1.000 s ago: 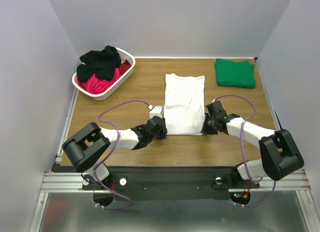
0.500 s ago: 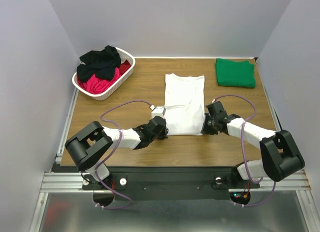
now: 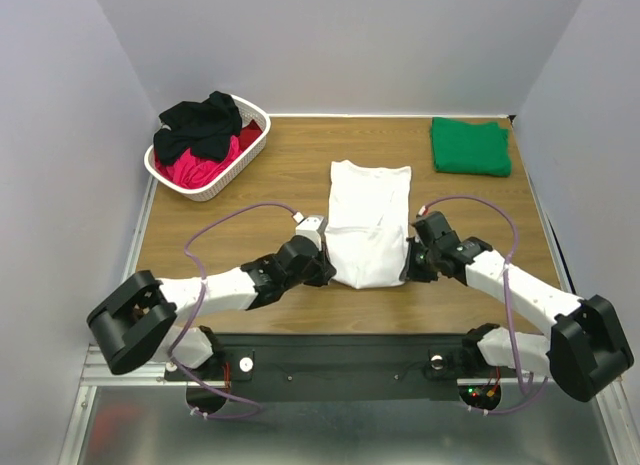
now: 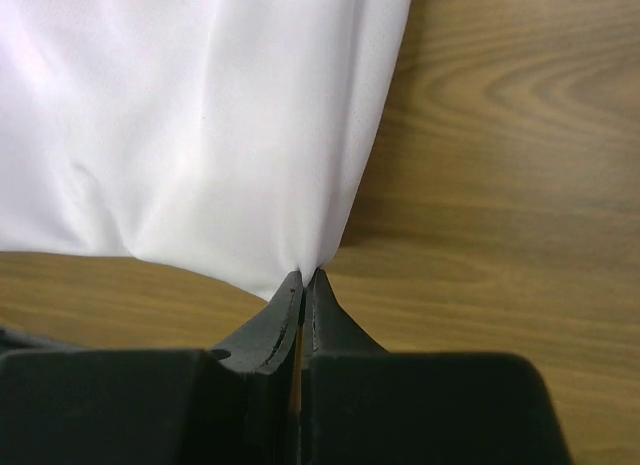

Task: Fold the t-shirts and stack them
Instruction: Fold the tshirt

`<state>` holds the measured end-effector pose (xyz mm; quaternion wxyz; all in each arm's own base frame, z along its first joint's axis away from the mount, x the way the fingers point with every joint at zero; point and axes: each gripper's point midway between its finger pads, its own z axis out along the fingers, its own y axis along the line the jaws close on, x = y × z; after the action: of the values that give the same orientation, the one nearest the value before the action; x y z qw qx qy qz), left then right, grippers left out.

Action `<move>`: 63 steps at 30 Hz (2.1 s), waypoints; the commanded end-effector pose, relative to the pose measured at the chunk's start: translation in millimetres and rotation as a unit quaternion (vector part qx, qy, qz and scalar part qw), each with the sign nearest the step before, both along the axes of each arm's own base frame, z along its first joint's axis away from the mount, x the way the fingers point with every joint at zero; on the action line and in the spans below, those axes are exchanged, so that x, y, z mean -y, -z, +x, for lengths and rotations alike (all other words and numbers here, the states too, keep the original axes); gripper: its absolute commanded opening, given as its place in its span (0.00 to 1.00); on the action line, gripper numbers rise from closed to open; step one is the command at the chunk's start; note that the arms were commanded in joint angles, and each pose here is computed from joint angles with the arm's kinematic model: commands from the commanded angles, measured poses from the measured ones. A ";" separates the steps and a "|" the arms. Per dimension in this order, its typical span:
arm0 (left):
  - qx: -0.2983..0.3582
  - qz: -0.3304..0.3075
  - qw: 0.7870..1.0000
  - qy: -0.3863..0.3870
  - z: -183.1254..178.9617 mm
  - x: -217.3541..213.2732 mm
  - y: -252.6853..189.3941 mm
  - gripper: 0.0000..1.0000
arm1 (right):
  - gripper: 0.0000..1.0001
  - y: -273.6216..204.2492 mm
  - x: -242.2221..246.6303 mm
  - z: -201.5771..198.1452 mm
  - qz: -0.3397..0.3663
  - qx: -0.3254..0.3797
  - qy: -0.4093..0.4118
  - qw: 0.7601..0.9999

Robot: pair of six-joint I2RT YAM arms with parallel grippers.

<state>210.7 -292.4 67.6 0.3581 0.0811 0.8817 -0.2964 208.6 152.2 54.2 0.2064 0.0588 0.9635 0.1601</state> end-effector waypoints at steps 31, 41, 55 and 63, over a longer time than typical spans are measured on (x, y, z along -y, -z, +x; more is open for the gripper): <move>-0.040 -0.266 0.936 0.227 -148.8 -15.5 -140.5 0.00 | 0.00 -157.1 -48.3 -103.9 0.139 0.006 -0.214 0.967; -0.036 -0.334 0.937 0.094 -104.2 -18.2 -132.0 0.00 | 0.00 -163.7 -34.8 -41.4 0.052 0.099 -0.127 0.986; 0.000 -0.322 0.945 0.058 -51.0 -25.7 -120.2 0.00 | 0.00 -152.3 -28.6 27.8 -0.064 0.151 -0.068 0.984; 0.025 -0.300 0.953 0.042 -22.8 -28.4 -121.3 0.00 | 0.00 -159.3 -34.6 59.3 -0.098 0.173 -0.064 0.978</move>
<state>172.1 -259.8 150.6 0.3239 -0.0153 0.7770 -0.5396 238.9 182.0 190.6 0.3089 -0.0552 0.9449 0.0936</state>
